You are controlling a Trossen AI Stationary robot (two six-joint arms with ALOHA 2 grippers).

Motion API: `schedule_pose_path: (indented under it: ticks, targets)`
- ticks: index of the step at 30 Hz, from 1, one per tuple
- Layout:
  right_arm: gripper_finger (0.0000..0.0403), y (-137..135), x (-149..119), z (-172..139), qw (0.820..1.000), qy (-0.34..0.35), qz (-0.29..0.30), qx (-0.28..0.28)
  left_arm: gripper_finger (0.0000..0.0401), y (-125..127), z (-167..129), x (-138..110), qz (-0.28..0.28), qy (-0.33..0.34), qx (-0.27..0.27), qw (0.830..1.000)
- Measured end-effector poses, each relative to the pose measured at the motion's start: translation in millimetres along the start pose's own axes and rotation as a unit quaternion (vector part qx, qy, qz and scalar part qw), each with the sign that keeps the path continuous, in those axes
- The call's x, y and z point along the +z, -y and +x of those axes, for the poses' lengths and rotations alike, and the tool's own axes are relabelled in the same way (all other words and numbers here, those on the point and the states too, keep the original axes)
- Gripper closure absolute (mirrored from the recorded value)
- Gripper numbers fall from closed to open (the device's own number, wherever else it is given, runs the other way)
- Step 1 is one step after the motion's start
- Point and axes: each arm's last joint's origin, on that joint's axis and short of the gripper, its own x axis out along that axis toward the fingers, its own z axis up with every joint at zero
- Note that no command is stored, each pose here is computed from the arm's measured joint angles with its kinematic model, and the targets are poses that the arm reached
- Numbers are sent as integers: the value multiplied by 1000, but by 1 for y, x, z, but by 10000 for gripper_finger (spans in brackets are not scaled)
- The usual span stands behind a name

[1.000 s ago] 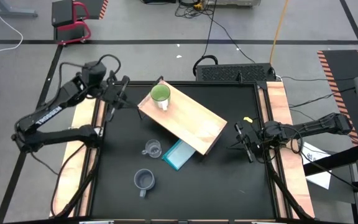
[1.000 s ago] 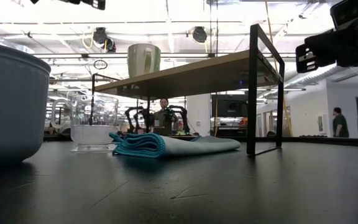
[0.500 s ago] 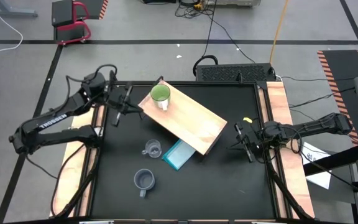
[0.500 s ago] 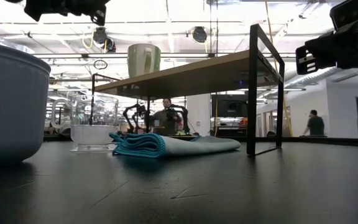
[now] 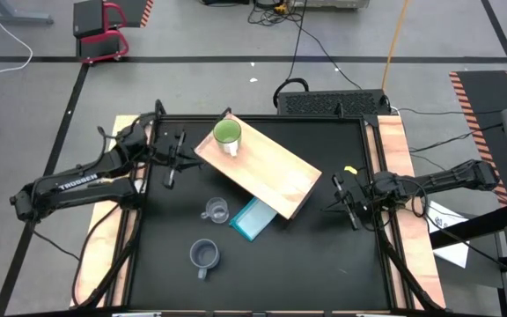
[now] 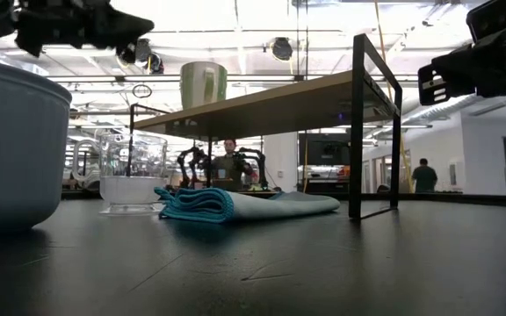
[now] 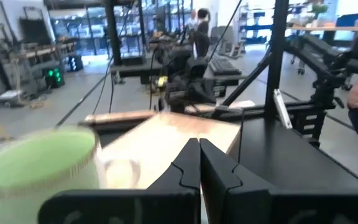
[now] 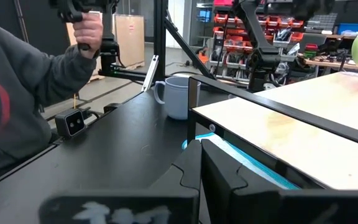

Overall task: Stack small to large cups/mugs on shelf
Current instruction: Put the blue mug on the shelf

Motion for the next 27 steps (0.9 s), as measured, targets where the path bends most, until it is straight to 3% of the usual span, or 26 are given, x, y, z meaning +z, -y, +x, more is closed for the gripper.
schedule_pose_path:
  ticks: [9, 23, 27]
  targets:
    - [403, 0, 4, 0, 999, 18, 28, 5, 401, 15, -11, -25, 5, 9, 3, 1000]
    - [403, -20, 15, -5, 993, 71, 18, 88, 401, 23, -19, -46, -7, 4, 8, 1000]
    - [403, -26, 17, -5, 994, 82, 17, 64, 401, 23, -19, -50, -9, 0, 9, 1000]
